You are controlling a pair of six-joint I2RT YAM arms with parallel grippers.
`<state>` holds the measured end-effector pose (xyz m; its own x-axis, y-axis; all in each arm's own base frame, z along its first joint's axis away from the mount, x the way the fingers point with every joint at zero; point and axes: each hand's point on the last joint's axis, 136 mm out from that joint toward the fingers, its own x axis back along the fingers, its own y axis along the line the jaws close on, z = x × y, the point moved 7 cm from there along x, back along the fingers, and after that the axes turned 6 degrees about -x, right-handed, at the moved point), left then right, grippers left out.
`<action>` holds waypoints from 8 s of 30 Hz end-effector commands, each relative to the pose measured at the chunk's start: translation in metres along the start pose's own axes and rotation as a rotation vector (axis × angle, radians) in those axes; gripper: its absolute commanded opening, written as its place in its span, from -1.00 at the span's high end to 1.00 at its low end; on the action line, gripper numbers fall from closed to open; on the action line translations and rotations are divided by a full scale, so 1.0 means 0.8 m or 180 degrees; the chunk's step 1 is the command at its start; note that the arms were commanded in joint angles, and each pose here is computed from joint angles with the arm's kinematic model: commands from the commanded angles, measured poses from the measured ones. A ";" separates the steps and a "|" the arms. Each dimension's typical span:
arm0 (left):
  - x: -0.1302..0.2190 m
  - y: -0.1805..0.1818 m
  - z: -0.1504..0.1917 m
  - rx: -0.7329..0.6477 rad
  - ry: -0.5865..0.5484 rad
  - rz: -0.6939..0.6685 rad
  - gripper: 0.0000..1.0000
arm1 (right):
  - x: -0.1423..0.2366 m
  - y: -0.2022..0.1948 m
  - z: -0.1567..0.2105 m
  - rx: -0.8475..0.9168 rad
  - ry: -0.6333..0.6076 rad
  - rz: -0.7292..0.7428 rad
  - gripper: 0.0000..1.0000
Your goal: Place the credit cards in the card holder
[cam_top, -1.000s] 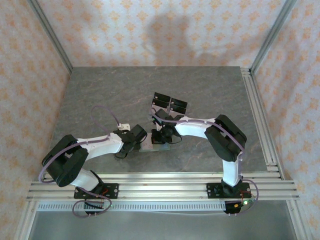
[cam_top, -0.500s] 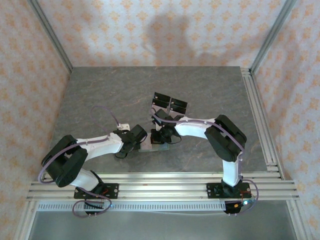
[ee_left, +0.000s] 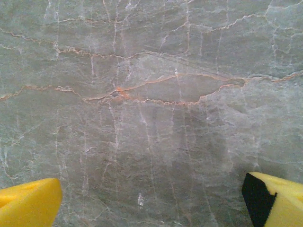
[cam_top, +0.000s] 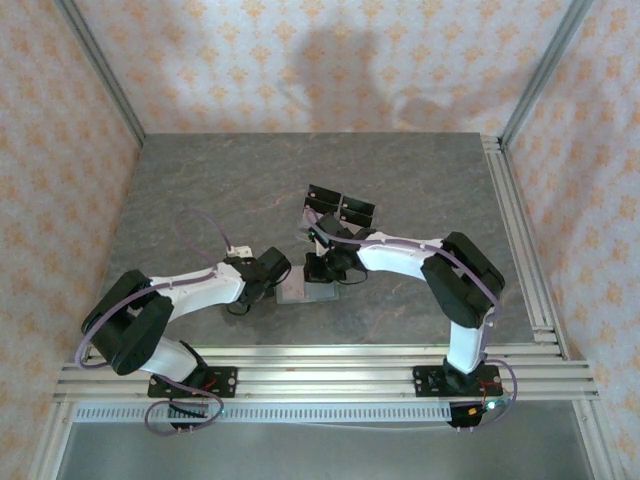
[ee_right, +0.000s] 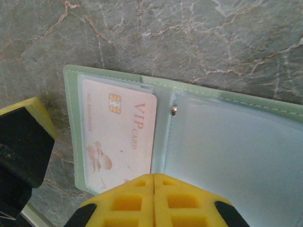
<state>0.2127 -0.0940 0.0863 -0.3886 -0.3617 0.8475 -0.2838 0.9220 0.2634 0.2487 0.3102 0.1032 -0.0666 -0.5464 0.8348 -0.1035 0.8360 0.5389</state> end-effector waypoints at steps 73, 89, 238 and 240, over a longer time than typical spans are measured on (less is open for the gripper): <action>0.000 -0.020 -0.009 -0.0103 -0.0027 0.0296 -0.99 | 0.017 -0.029 -0.019 0.0309 -0.0021 0.0612 0.13; -0.004 -0.022 -0.005 -0.0097 -0.0004 0.0315 -0.99 | -0.004 -0.042 -0.010 0.0037 0.0159 0.0197 0.13; 0.075 0.017 0.018 0.0327 -0.0865 0.0988 -1.00 | -0.055 0.061 -0.029 -0.0117 0.0578 -0.0666 0.11; 0.075 0.015 0.017 0.0316 -0.0866 0.0971 -1.00 | -0.057 0.065 -0.032 -0.0133 0.0591 -0.0698 0.11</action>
<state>0.1726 -0.1086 0.1313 -0.6704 -0.0715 0.7386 -0.1712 0.9834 -0.0602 0.2716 0.3724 0.0960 0.1100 -0.6954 0.7102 -0.0666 0.7077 0.7033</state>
